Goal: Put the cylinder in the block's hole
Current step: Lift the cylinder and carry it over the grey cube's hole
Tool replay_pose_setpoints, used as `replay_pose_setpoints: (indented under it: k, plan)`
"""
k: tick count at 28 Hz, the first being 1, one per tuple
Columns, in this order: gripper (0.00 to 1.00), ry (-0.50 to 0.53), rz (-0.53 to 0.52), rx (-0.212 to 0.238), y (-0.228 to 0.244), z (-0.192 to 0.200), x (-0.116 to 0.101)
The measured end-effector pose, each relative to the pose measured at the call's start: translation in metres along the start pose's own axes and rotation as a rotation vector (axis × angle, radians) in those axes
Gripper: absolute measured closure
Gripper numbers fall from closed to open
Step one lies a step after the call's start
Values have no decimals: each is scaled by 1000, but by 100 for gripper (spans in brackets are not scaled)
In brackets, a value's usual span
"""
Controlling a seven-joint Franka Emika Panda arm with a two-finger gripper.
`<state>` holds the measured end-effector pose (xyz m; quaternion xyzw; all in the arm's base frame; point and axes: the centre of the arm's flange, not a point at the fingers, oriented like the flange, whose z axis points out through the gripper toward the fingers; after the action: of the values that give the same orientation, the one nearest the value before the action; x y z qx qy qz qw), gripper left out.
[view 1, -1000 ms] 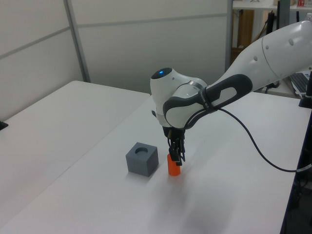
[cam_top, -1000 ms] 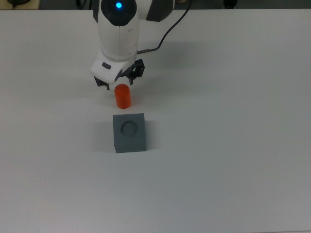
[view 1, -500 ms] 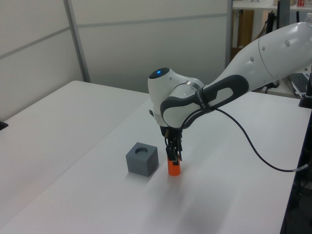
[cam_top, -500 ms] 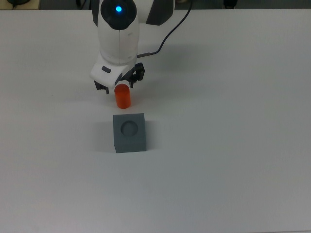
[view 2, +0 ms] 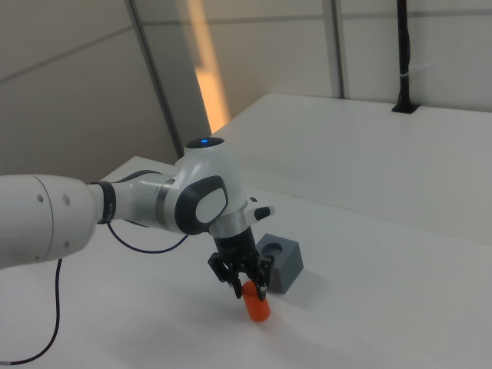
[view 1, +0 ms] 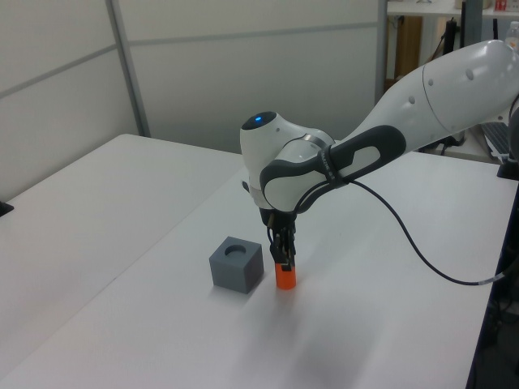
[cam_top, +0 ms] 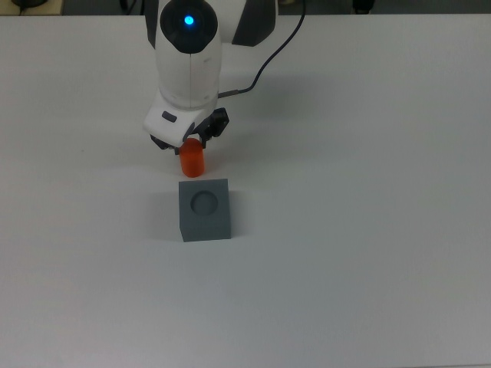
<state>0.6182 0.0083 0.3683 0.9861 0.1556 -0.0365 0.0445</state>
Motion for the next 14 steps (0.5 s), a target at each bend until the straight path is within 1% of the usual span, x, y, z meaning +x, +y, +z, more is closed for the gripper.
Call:
replay_pose_setpoints:
  k: [3, 5, 8, 12, 14]
  plan:
    - [49, 15, -1, -3, 0, -7, 3]
    - [49, 33, 6, 3, 1, -16, 7]
    - [49, 55, 27, 30, 3, -36, 12]
    - [49, 73, 56, 74, 9, -74, 16]
    - [49, 91, 67, 88, 12, -92, 18]
